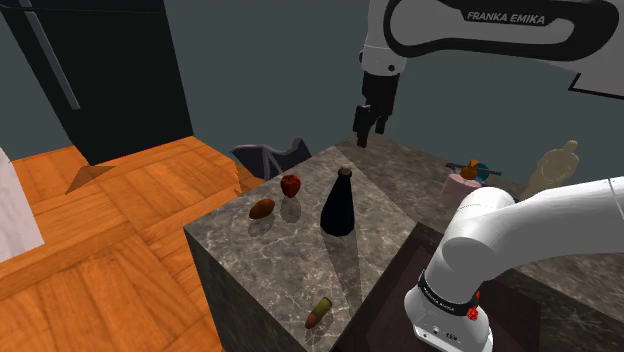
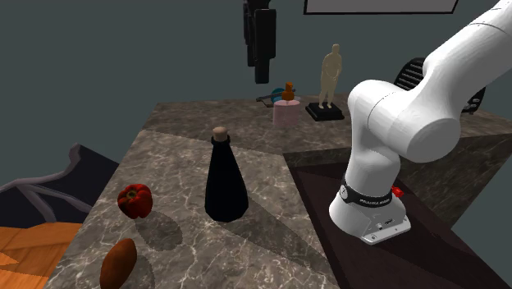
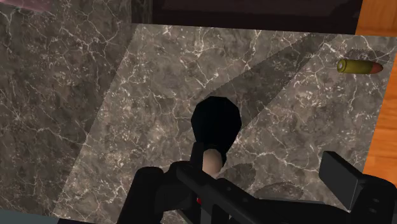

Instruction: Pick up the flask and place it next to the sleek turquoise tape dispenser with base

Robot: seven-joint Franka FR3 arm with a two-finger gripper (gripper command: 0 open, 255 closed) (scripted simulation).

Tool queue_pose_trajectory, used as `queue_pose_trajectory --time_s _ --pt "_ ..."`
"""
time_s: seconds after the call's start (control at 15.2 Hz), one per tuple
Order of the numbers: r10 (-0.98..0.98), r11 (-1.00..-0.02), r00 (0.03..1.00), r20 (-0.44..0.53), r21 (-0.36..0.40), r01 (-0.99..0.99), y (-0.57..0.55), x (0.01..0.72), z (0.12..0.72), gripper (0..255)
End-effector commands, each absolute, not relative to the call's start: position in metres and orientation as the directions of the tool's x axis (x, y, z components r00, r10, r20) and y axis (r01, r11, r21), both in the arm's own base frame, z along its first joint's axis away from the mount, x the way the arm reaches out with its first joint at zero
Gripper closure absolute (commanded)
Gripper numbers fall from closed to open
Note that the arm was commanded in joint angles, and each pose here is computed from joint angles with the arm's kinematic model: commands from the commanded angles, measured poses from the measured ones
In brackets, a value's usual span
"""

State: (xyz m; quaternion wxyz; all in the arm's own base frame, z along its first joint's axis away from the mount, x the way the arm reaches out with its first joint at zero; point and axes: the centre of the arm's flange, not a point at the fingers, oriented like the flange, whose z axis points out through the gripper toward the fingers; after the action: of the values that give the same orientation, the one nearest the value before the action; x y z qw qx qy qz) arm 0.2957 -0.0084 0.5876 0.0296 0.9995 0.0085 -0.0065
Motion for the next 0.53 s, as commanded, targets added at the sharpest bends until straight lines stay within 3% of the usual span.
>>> queue_pose_trajectory --time_s 0.0,0.46 --pt "0.017 -0.998 1.000 -0.013 0.059 0.017 -0.008 0.296 0.588 0" --pt "0.167 -0.986 0.984 0.065 0.009 0.167 -0.047 0.329 0.513 0"
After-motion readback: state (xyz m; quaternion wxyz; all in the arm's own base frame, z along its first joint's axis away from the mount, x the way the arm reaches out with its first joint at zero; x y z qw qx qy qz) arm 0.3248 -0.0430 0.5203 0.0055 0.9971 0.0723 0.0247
